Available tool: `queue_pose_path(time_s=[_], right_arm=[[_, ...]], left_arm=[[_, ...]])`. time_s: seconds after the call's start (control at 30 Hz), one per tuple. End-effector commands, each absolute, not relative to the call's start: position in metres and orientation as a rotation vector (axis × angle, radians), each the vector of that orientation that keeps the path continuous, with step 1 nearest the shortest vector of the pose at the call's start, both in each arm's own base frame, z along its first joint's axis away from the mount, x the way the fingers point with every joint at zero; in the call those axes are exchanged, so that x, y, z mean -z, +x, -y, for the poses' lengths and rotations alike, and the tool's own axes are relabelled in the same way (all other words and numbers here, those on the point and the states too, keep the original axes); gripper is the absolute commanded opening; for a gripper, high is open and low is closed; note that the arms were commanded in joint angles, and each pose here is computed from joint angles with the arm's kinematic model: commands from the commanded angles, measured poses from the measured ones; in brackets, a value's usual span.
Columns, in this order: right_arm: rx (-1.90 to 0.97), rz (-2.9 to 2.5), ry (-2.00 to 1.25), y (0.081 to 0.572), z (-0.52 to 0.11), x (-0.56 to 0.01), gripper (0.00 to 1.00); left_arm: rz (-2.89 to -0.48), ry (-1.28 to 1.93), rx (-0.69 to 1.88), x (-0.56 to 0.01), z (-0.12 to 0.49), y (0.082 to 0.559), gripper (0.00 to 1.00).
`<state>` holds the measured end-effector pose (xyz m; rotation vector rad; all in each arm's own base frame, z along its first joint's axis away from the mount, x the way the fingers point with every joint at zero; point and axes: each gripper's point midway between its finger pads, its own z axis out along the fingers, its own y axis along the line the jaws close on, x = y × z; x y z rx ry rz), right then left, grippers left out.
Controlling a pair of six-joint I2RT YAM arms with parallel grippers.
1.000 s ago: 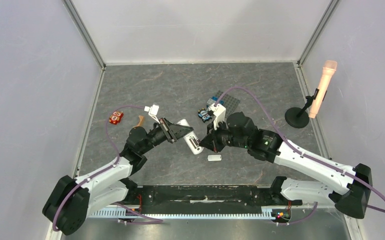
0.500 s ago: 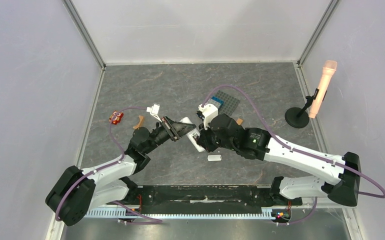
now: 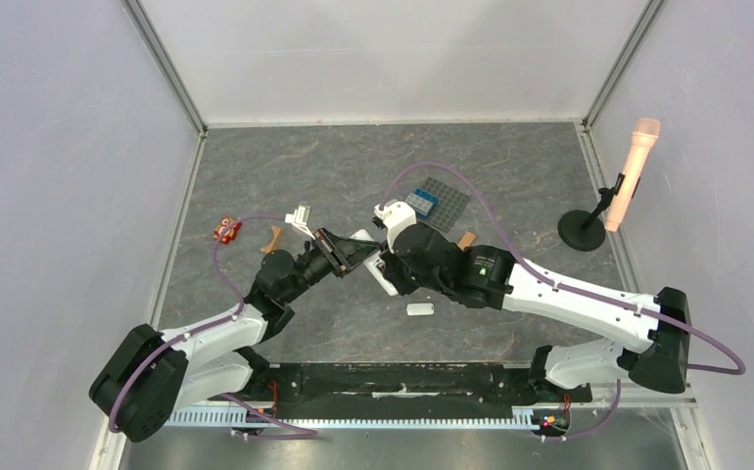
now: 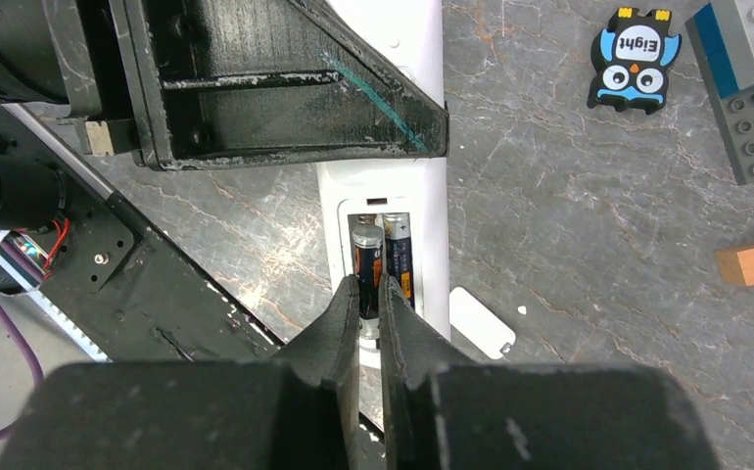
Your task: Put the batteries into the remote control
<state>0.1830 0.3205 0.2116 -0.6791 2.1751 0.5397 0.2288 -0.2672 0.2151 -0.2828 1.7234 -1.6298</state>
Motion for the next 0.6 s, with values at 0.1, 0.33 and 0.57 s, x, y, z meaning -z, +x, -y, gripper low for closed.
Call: queue_pose_path(time_s=[0.1, 0.33, 0.57], right_arm=[[-0.485, -2.158, -0.713, 0.188, -0.318, -0.222, 0.14], [-0.527, -2.155, -0.732, 0.183, -0.323, -0.227, 0.19], [-0.591, -2.145, -0.732, 0.179, -0.330, -0.234, 0.20]], left_arm=[[-1.670, -0.311, 1.684, -0.232, 0.267, 0.227, 0.02], [-1.672, -0.319, 1.678, -0.231, 0.266, 0.228, 0.02], [-1.680, -0.326, 1.671, -0.229, 0.266, 0.228, 0.02]])
